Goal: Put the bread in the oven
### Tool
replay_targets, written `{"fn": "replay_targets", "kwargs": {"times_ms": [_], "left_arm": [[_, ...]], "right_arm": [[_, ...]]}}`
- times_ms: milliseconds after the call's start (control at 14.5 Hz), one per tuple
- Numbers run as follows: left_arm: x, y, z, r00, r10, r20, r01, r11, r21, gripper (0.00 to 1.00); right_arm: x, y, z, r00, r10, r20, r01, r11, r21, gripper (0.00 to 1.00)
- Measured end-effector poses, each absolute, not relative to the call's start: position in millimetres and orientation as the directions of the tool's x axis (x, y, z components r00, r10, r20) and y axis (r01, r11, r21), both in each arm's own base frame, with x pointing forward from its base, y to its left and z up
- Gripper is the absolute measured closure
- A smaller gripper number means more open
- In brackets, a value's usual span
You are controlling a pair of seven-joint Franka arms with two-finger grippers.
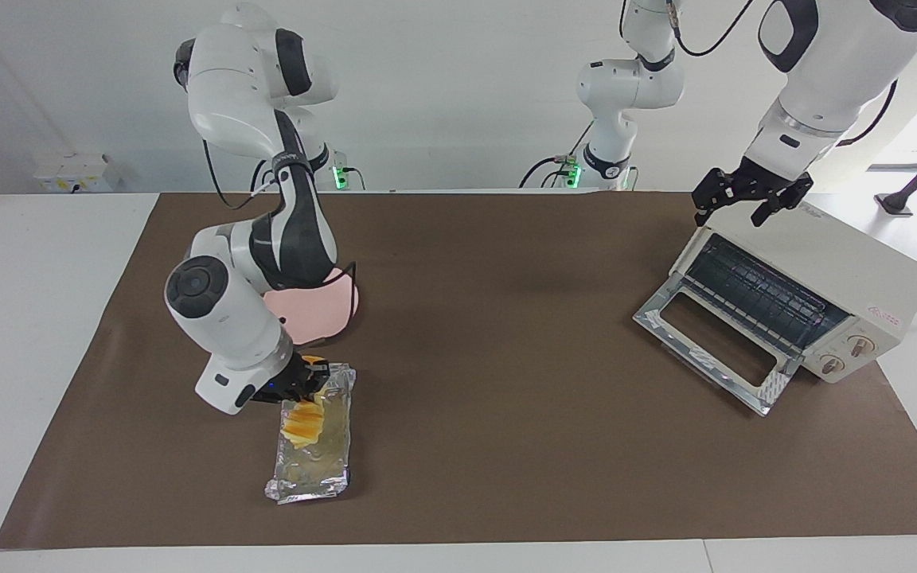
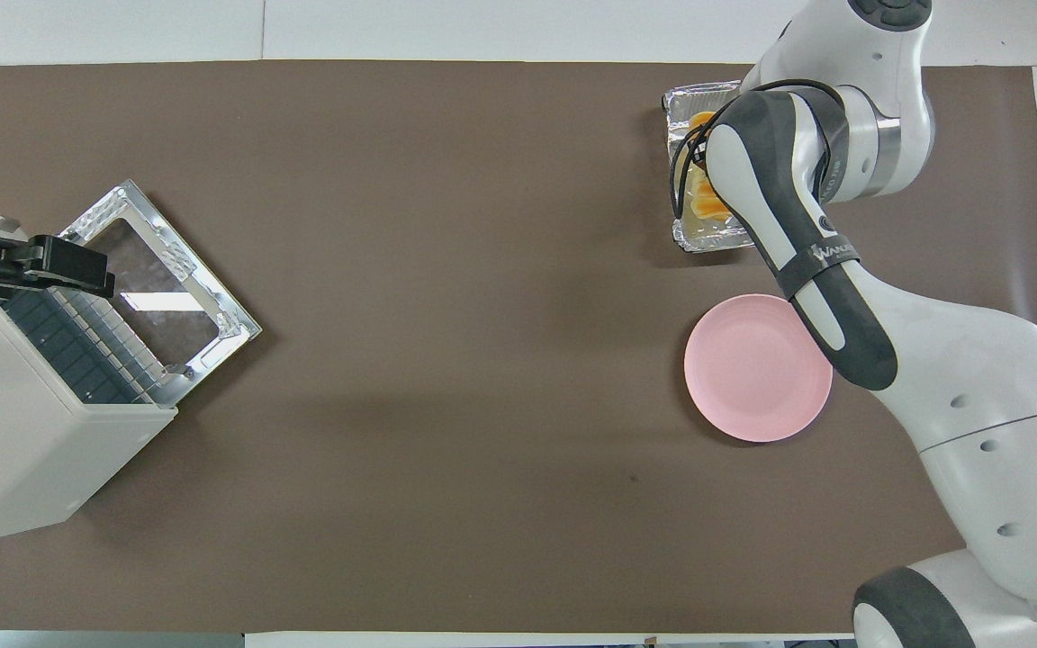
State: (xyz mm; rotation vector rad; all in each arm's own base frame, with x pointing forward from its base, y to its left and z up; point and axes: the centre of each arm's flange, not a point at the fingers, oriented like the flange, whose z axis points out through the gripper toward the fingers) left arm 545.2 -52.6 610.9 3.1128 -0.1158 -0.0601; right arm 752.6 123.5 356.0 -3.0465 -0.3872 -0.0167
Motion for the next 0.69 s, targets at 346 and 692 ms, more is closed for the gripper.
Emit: {"fn": "replay_targets", "kwargs": {"times_ms": [346, 692], "left_arm": [[545, -53, 611, 0.996, -0.075, -0.038, -0.074, -0.997, 0.027, 0.0], [545, -53, 611, 0.996, -0.075, -0.038, -0.074, -0.997, 0.027, 0.0]], "right_arm": [[759, 124, 334, 0.968, 0.247, 0.04, 0.25, -0.966, -0.06, 0.9], [760, 127, 333, 0.966, 0.253, 0.048, 0.256, -0.965, -0.055, 0.63]]}}
